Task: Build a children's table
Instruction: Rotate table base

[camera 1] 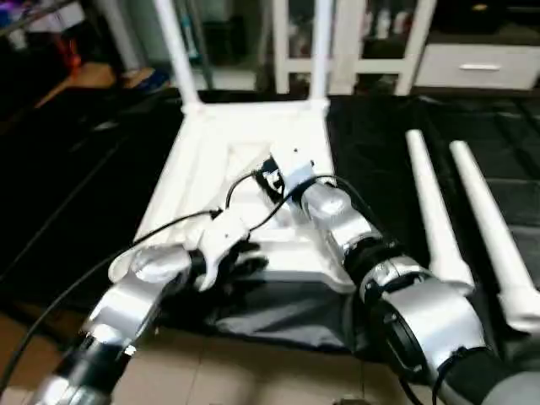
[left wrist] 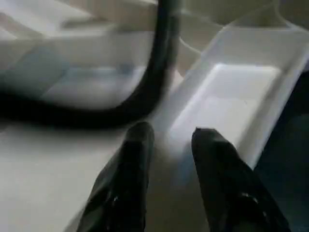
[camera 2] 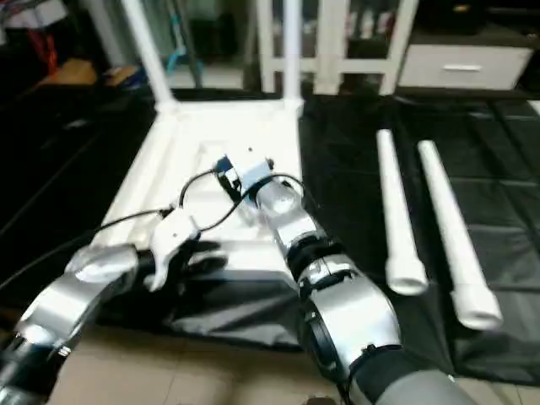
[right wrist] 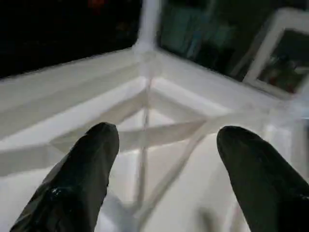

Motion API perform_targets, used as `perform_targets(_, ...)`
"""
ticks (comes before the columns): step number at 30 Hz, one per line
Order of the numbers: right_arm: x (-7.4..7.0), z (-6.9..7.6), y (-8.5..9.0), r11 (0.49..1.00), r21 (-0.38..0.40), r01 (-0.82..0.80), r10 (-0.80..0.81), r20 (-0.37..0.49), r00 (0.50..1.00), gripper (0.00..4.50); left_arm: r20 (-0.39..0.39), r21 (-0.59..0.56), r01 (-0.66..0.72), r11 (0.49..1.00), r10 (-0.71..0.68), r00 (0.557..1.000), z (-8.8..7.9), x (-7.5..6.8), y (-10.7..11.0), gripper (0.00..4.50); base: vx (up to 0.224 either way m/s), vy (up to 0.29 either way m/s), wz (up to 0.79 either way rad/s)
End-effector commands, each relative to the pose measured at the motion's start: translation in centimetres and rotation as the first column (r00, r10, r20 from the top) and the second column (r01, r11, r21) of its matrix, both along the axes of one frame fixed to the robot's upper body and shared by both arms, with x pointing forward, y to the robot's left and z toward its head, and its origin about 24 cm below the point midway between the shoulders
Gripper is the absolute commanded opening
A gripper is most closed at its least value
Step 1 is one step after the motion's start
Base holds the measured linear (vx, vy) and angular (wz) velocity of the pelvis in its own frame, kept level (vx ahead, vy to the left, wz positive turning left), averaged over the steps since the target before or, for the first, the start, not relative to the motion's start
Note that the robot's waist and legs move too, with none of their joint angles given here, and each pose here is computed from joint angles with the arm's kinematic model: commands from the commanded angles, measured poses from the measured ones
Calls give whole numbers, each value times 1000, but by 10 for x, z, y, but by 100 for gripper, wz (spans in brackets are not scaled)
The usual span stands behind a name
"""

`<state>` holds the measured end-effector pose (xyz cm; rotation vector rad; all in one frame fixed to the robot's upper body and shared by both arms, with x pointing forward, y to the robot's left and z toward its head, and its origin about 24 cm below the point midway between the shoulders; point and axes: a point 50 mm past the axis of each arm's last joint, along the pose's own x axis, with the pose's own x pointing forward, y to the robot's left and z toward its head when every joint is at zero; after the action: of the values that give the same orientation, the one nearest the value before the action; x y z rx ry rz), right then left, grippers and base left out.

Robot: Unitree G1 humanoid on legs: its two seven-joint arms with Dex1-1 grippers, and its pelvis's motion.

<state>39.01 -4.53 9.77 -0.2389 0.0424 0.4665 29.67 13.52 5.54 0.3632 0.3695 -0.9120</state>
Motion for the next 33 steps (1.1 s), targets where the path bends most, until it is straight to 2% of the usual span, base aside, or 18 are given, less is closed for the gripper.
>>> perform_targets(1,11,28,-13,993,108,43,-52,81,995,360,68,54,-117,992,113,991,7,12,23,163,0,0,0)
perform_targets(2,11,30,-16,992,123,42,-53,89,995,360,77,56,-123,991,118,990,8,13,25,163,0,0,0)
perform_targets(3,14,43,-28,987,162,23,-46,143,989,360,117,54,-139,989,132,984,17,16,33,163,0,0,0)
perform_targets(6,15,48,-47,987,158,-1,-27,176,984,360,130,12,-135,991,132,983,30,18,39,163,0,0,0)
perform_targets(7,13,45,-60,990,137,-17,-8,177,984,360,132,-4,-120,993,119,984,37,19,42,163,0,0,0)
perform_targets(8,13,45,-60,990,137,-17,-7,177,984,360,132,-5,-119,993,119,984,37,19,42,163,0,0,0)
perform_targets(9,8,39,-74,992,115,-52,34,158,987,360,125,-20,-98,995,99,987,41,19,43,163,0,0,0)
perform_targets(11,-1,30,-84,994,58,-97,88,149,985,360,113,-22,-75,997,77,991,41,19,43,163,0,0,0)
perform_targets(14,-11,22,-91,987,9,-158,156,125,980,360,101,-20,-47,999,49,994,40,20,41,163,0,0,0)
perform_targets(16,-33,8,-100,961,-41,-274,276,52,960,360,83,-2,14,1000,-14,996,37,25,36,163,0,0,0)
perform_targets(18,-39,6,-101,950,-58,-306,308,36,951,360,72,-11,24,1000,-24,997,36,27,35,163,0,0,0)
perform_targets(19,-49,3,-104,936,-45,-349,349,-5,937,360,29,-41,58,997,-57,998,36,30,32,163,0,0,0)
perform_targets(20,-50,3,-104,936,-45,-350,350,-5,937,360,28,-41,59,997,-57,998,36,30,31,182,0,0,0)
perform_targets(23,-66,3,-109,910,-33,-413,411,-46,910,360,-12,-42,111,993,-112,994,35,34,27,198,0,0,0)
perform_targets(27,-93,2,-119,882,-25,-471,465,-126,876,360,-154,-51,318,947,-322,934,28,14,23,220,0,0,0)
perform_targets(29,-96,3,-119,879,-20,-477,470,-136,872,360,-167,-56,335,941,-340,926,26,12,23,220,0,0,0)
perform_targets(31,-105,4,-122,873,-15,-487,477,-175,861,360,-215,-68,376,924,-382,899,20,6,23,220,0,0,0)
perform_targets(33,-108,5,-122,871,-14,-491,480,-187,857,360,-223,-59,379,923,-383,897,16,5,23,220,0,0,0)
